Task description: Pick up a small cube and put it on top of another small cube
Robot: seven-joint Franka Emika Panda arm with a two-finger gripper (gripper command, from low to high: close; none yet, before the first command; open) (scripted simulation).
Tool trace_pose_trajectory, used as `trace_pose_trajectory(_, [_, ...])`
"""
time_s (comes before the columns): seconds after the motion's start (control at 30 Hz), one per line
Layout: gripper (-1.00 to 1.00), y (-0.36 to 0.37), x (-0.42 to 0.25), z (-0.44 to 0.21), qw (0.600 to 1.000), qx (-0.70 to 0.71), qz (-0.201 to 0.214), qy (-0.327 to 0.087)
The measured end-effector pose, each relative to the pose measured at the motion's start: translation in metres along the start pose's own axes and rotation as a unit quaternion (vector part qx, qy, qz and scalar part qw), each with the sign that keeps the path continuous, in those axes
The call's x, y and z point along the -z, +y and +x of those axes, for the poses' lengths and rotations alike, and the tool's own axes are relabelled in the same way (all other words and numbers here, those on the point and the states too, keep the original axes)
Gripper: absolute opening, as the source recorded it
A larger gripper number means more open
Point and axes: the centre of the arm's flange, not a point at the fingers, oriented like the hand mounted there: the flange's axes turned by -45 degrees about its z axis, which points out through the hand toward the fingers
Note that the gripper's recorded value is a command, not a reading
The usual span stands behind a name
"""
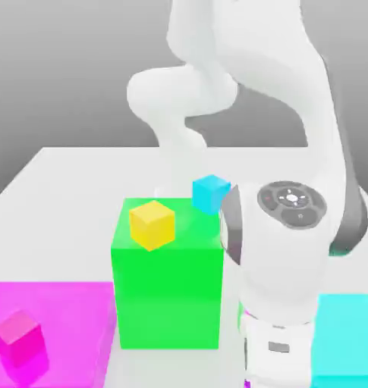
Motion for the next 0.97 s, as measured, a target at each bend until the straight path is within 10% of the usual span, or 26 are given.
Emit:
trace_pose_trajectory(0.33, [-1.00, 0.002, 0.052, -0.006, 1.000, -0.004, 0.001, 0.000])
trace_pose_trajectory(0.83, [-1.00, 0.006, 0.139, -0.340, 0.963, -0.271, 0.001, 0.001])
trace_pose_trajectory(0.87, [1.00, 0.004, 0.126, -0.343, 0.962, -0.273, 0.001, 0.000])
trace_pose_trajectory(0.97, [1.00, 0.004, 0.126, -0.343, 0.962, -0.273, 0.001, 0.000])
